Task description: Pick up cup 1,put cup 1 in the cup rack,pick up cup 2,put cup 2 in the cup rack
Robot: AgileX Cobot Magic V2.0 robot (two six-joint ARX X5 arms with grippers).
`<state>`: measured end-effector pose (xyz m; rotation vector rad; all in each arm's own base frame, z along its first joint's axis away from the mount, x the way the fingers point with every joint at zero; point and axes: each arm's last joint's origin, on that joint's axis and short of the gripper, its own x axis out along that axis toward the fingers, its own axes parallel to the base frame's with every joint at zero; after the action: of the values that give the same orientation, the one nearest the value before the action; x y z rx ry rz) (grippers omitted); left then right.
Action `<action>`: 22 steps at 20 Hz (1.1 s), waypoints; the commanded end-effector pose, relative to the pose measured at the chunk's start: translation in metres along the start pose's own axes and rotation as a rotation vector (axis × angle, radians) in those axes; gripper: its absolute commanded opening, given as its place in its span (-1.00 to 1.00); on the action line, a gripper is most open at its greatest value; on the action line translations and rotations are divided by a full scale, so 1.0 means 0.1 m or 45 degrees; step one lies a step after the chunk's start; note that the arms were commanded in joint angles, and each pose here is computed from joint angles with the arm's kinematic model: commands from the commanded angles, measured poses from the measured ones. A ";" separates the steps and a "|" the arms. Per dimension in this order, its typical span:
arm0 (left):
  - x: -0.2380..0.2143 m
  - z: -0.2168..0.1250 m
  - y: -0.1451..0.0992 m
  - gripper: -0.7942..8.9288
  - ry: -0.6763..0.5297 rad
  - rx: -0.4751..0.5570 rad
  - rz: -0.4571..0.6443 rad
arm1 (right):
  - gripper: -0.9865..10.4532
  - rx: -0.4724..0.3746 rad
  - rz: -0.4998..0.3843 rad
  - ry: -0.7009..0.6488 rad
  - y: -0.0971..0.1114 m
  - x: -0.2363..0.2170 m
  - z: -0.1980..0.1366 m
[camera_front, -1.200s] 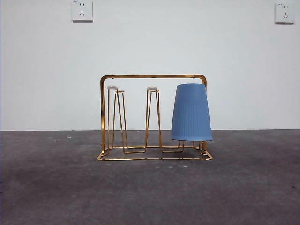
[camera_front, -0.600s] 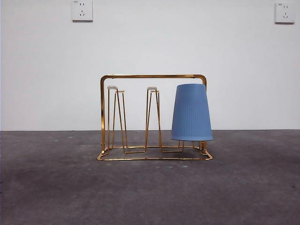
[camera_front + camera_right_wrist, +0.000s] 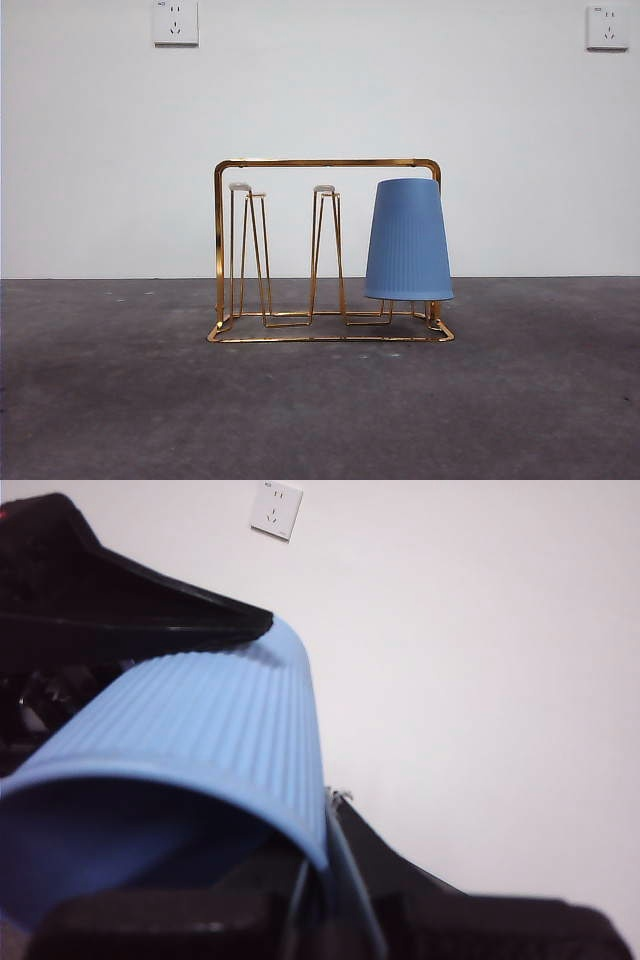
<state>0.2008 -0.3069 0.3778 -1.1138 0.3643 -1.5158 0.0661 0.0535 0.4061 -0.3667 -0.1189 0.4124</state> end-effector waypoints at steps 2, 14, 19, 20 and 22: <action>0.01 -0.05 -0.03 -0.85 0.057 0.041 -0.050 | -0.82 -0.017 -0.023 0.069 0.04 0.08 -0.05; -0.29 0.34 -0.12 -0.85 0.058 0.284 0.215 | -0.58 0.083 -0.040 0.322 -0.01 -0.07 -0.12; -0.63 0.49 -0.41 -0.85 0.045 0.598 0.607 | -0.59 0.111 -0.013 0.438 -0.03 -0.15 -0.15; -0.74 0.49 -0.47 -0.85 0.033 0.699 0.795 | -0.59 0.107 -0.006 0.461 -0.03 -0.16 -0.17; -0.97 0.46 -0.60 -0.85 0.031 0.930 1.193 | -0.59 0.120 -0.003 0.492 -0.03 -0.18 -0.19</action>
<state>0.1894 -0.1886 0.4083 -0.4303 0.2971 -0.7567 0.0554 0.0382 0.3871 -0.3817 0.2826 0.3420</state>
